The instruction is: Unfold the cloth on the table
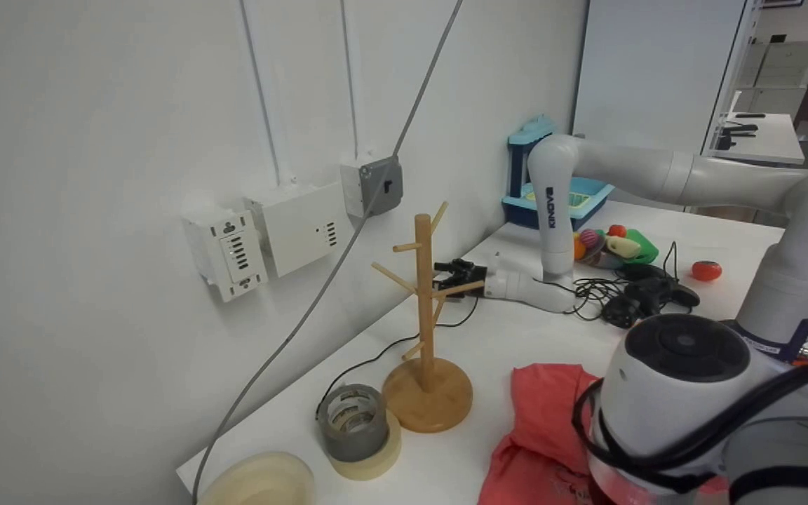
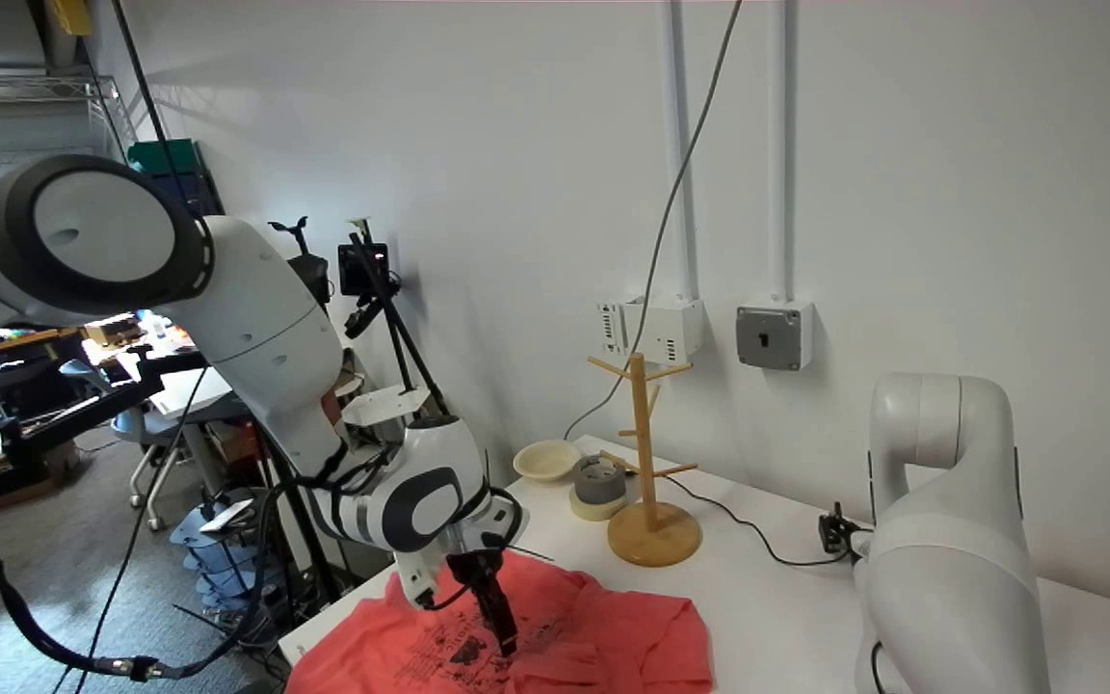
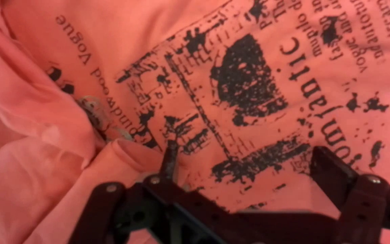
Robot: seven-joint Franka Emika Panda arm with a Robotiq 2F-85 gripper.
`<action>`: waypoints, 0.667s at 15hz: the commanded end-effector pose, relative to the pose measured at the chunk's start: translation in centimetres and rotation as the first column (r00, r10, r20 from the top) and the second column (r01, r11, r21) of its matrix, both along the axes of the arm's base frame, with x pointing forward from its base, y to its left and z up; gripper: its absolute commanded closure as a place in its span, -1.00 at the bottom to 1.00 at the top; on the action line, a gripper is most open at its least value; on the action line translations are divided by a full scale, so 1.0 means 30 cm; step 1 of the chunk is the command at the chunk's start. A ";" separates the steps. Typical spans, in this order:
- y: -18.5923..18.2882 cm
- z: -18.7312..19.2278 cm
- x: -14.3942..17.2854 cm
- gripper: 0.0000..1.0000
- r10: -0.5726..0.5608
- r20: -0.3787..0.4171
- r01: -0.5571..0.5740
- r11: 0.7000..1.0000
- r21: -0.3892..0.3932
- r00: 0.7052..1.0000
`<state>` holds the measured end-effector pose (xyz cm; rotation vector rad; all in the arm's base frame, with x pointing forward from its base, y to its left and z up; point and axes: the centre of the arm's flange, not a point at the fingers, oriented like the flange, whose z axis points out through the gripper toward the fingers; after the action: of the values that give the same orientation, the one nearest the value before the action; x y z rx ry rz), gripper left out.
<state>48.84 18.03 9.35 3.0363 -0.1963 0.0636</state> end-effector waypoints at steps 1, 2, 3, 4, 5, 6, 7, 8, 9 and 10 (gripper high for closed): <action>-0.035 0.001 0.059 -1.00 -0.026 0.020 0.026 0.999 -0.019 0.999; -0.047 -0.001 0.069 -1.00 -0.035 0.020 0.036 0.999 -0.019 0.999; -0.058 -0.004 0.077 -1.00 -0.044 0.019 0.044 0.999 -0.019 0.999; -0.069 -0.011 0.085 -1.00 -0.057 0.024 0.057 0.998 -0.019 0.998; -0.078 -0.016 0.091 -1.00 -0.067 0.014 0.068 0.998 -0.012 0.998; -0.088 -0.027 0.098 -1.00 -0.080 0.008 0.080 0.997 -0.009 0.997; -0.097 -0.037 0.104 -1.00 -0.089 0.004 0.089 0.996 -0.010 0.996; -0.109 -0.051 0.114 -1.00 -0.096 0.003 0.096 0.995 -0.013 0.995; -0.123 -0.064 0.123 -1.00 -0.105 0.001 0.105 0.994 -0.014 0.994; -0.136 -0.075 0.136 -1.00 -0.115 -0.002 0.115 0.993 -0.013 0.993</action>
<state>51.30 14.79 8.52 3.0109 -0.3039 0.0778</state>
